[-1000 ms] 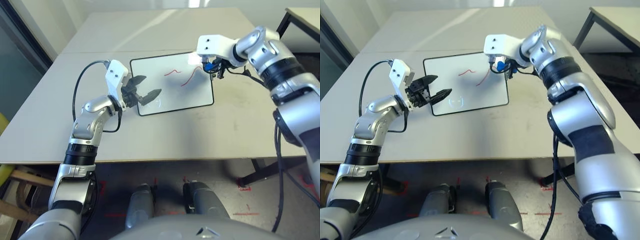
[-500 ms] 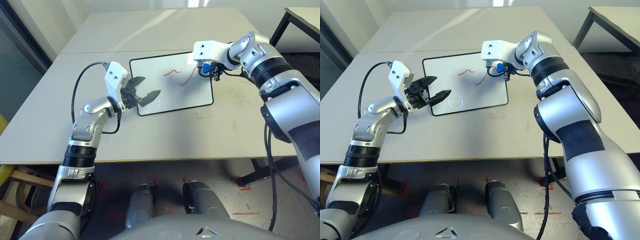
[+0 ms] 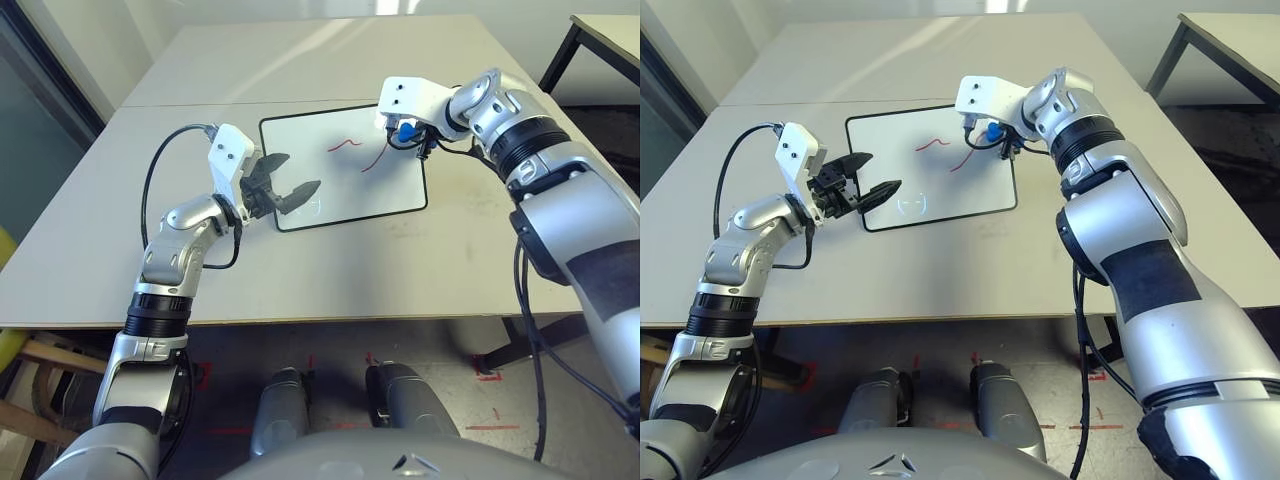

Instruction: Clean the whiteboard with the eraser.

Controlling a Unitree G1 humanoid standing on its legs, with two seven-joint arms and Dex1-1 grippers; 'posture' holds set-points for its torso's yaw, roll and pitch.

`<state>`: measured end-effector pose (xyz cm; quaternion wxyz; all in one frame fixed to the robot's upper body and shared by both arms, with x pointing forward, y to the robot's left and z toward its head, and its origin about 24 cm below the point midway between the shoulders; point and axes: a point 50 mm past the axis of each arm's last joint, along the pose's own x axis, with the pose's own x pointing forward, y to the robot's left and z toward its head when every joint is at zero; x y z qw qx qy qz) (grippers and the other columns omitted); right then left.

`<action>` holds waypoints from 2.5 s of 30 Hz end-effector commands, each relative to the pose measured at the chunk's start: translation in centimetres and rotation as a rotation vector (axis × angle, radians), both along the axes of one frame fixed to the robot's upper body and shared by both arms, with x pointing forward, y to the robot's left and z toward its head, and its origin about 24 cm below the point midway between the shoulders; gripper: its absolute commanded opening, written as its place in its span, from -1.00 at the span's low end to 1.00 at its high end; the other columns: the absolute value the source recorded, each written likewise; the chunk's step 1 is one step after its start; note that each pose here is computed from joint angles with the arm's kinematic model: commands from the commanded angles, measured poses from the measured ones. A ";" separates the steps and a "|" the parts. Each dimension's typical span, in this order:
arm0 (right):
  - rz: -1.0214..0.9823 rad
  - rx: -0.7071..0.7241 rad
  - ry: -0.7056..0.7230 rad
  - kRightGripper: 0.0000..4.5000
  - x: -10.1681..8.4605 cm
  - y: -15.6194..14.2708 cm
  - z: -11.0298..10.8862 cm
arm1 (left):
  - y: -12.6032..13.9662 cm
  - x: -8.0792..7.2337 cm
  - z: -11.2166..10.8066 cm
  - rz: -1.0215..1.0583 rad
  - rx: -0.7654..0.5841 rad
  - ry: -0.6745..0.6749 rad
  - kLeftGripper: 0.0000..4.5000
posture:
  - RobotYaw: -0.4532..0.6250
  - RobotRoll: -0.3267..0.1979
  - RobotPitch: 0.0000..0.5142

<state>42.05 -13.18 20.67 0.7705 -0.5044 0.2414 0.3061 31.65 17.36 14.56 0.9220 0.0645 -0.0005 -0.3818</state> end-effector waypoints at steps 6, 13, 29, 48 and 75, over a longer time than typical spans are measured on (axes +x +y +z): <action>-0.038 0.011 -0.031 -0.91 0.2 0.3 0.0 | 0.4 -0.3 0.5 0.022 0.013 -0.017 1.00 | -0.20 0.25 -0.77; -0.017 0.012 -0.028 -0.91 0.1 1.3 -0.2 | 0.4 -0.5 0.5 0.032 0.009 -0.018 1.00 | -0.18 0.25 -0.78; 0.024 -0.003 -0.033 -0.91 0.0 2.9 -0.6 | 0.5 -0.6 0.5 0.043 0.011 -0.017 1.00 | -0.16 0.25 -0.78; -0.079 -0.143 0.044 -0.91 -0.3 -2.5 -2.4 | 0.3 -0.4 0.6 0.036 0.010 -0.018 1.00 | -0.19 0.25 -0.78; 0.084 -0.046 0.019 -0.91 -0.4 4.4 -1.7 | 1.7 -0.3 0.4 0.086 0.018 -0.017 1.00 | -0.17 0.25 -0.77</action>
